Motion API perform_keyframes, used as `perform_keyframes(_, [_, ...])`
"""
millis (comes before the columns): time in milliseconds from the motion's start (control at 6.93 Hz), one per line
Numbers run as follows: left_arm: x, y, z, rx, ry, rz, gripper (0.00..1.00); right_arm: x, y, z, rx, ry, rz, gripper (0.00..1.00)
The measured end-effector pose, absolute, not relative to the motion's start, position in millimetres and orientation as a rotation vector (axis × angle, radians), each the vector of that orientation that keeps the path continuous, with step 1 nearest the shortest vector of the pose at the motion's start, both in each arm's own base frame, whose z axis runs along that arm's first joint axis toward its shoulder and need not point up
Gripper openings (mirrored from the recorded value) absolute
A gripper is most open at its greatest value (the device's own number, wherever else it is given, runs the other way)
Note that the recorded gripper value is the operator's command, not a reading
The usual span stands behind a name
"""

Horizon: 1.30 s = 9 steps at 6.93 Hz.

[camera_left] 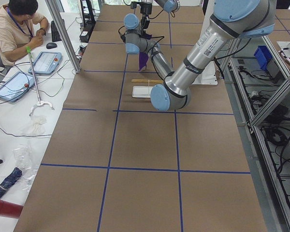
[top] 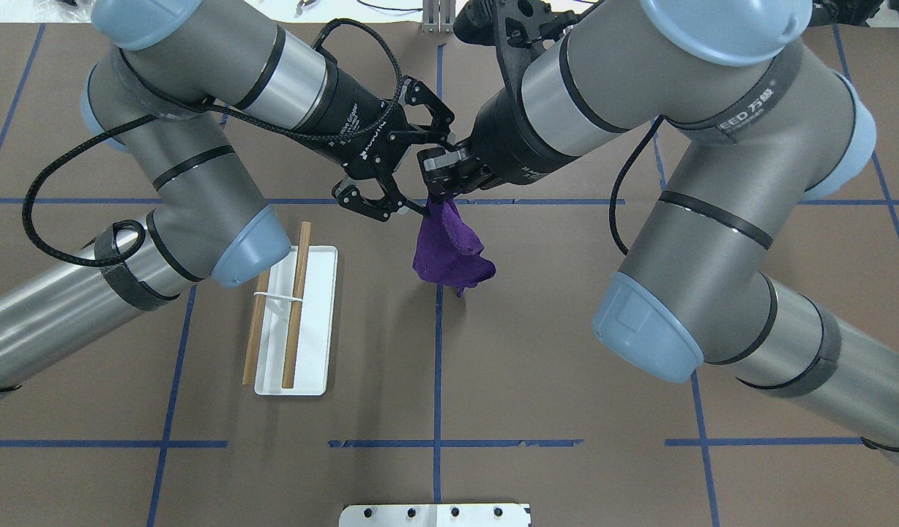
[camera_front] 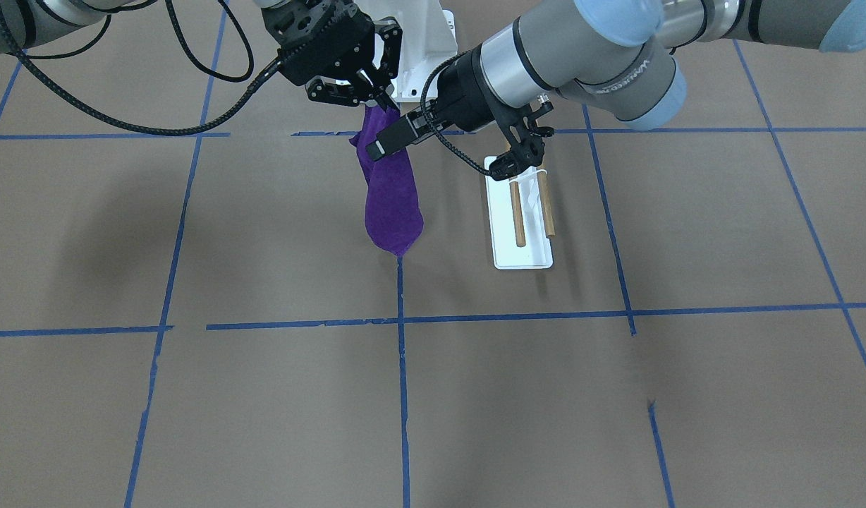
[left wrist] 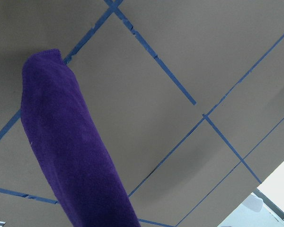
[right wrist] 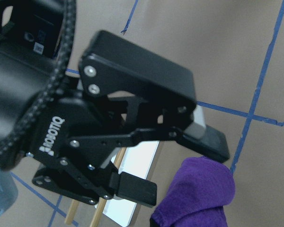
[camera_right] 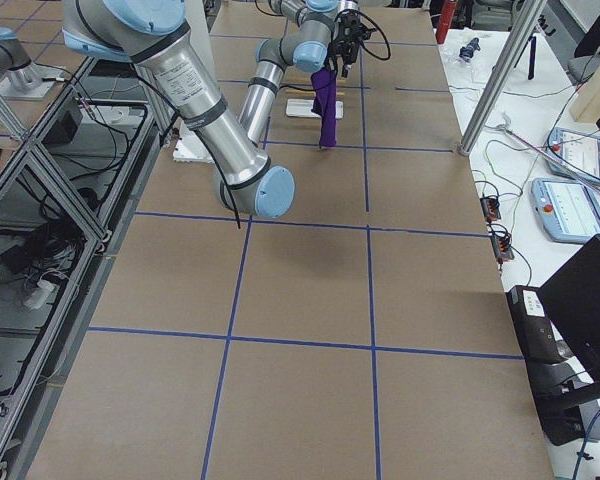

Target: Hang towel on rack

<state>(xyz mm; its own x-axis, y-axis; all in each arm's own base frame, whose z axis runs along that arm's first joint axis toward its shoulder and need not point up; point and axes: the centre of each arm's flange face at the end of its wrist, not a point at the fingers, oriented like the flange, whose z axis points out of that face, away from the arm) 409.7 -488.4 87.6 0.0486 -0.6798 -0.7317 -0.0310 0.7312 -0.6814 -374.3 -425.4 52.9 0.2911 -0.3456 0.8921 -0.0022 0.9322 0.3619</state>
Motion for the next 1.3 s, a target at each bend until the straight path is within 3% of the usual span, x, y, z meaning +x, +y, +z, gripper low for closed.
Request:
perform_keyframes(433, [409, -487, 90, -0.622, 1.456, -0.555, 0.0, -376, -427, 54, 0.317, -1.257, -0.233, 0.0])
perform_keyframes(577, [408, -487, 90, -0.621, 1.457, -0.555, 0.0, -376, -428, 55, 0.316, -1.256, -0.232, 0.45])
perform_keyframes(721, [408, -487, 91, -0.62, 1.456, -0.554, 0.0, -376, -428, 55, 0.314, -1.256, -0.229, 0.99])
perform_keyframes(1298, [385, -466, 128, -0.518, 1.478, -0.453, 0.0, -332, -438, 96, 0.293, -1.253, -0.192, 1.0])
